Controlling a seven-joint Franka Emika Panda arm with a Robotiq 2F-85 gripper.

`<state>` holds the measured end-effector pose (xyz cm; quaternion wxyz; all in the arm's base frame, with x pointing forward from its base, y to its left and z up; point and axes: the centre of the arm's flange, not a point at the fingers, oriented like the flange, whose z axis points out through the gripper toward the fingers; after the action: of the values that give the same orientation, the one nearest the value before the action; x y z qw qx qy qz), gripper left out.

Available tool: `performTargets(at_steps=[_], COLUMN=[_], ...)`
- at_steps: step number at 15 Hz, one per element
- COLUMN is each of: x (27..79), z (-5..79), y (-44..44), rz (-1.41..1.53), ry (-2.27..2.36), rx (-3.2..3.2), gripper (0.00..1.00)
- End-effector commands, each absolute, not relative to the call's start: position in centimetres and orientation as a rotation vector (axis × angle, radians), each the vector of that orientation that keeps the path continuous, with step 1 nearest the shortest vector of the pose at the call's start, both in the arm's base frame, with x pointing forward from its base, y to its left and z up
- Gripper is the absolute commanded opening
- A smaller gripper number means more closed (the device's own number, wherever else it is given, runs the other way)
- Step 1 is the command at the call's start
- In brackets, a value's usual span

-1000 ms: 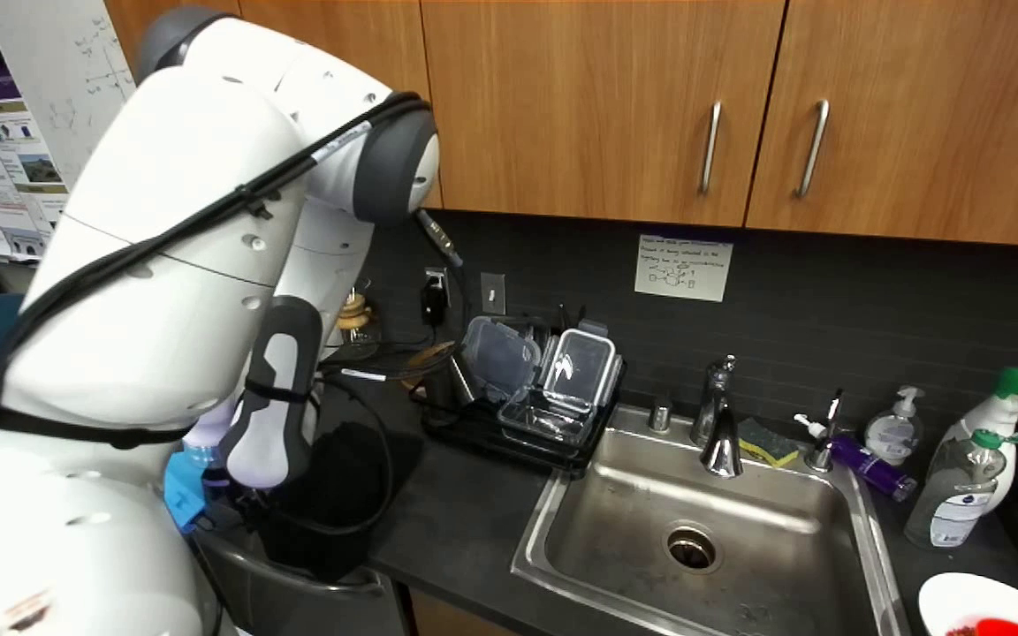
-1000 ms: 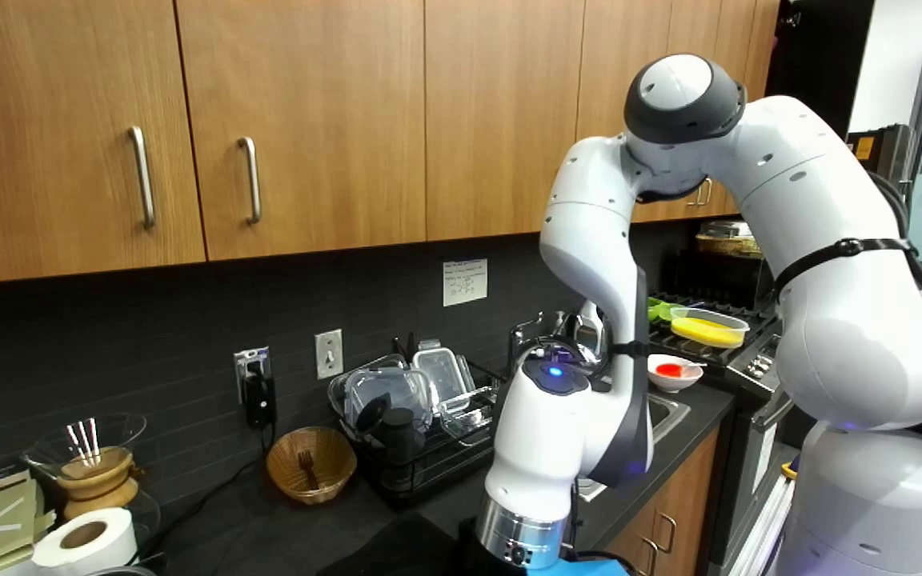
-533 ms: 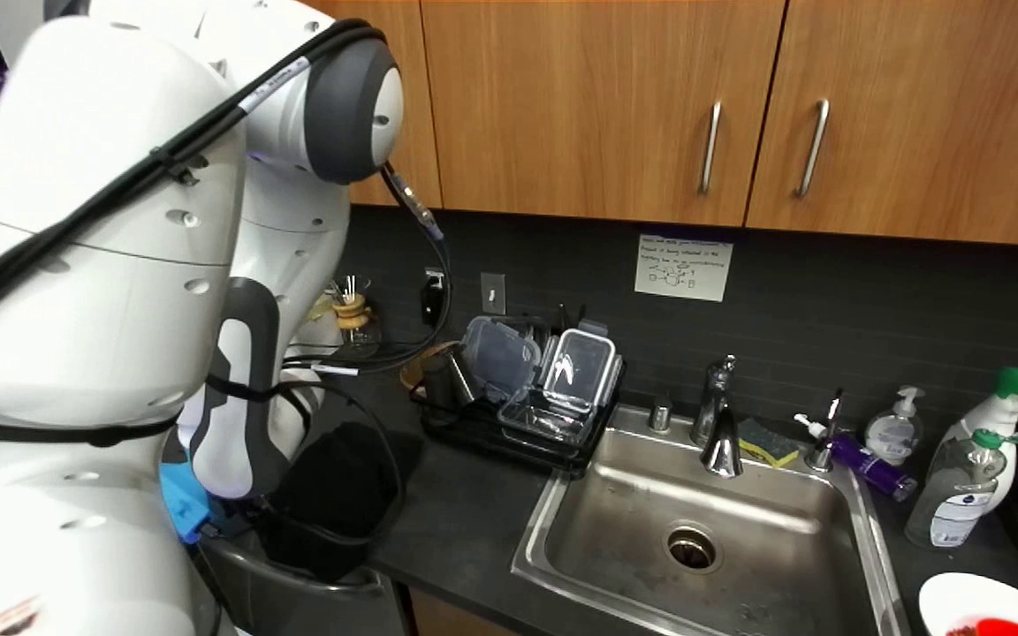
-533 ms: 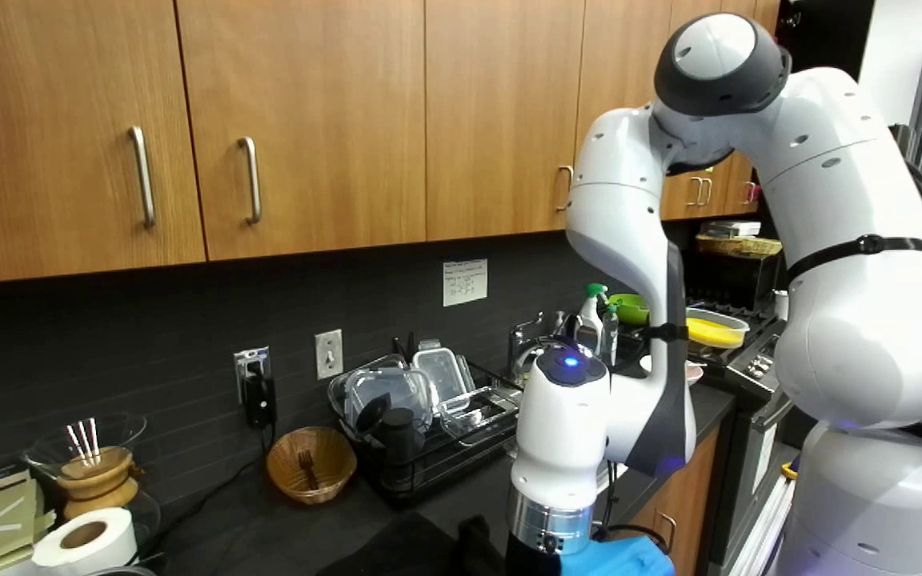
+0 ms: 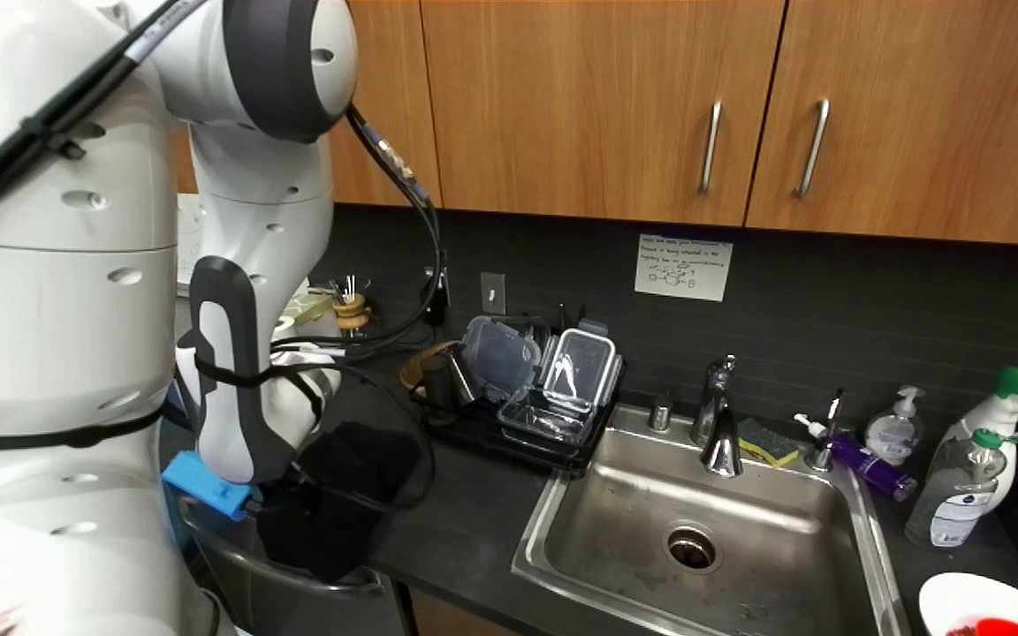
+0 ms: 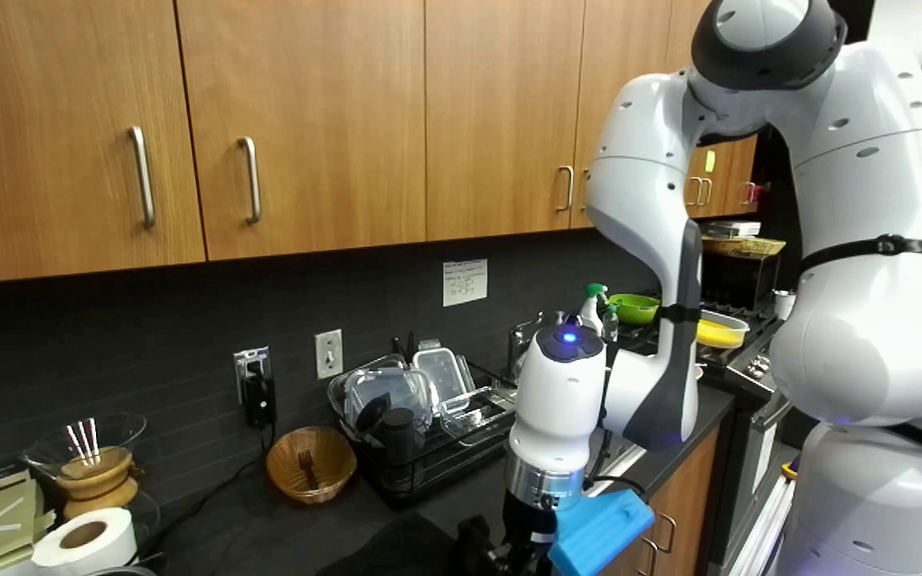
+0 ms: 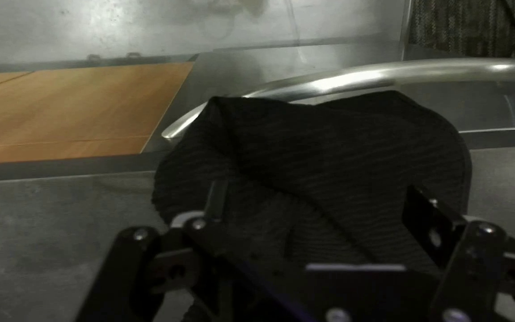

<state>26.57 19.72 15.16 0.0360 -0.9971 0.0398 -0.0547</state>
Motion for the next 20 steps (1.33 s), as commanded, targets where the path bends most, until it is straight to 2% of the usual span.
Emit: performTargets(at_steps=[1, 20], x=[26.9, 30.3], z=[17.4, 16.7], y=[18.3, 13.4], rz=[-0.165, -0.142], ry=[0.074, 0.04], rx=[-3.043, -3.025], gripper=[1.0, 1.0])
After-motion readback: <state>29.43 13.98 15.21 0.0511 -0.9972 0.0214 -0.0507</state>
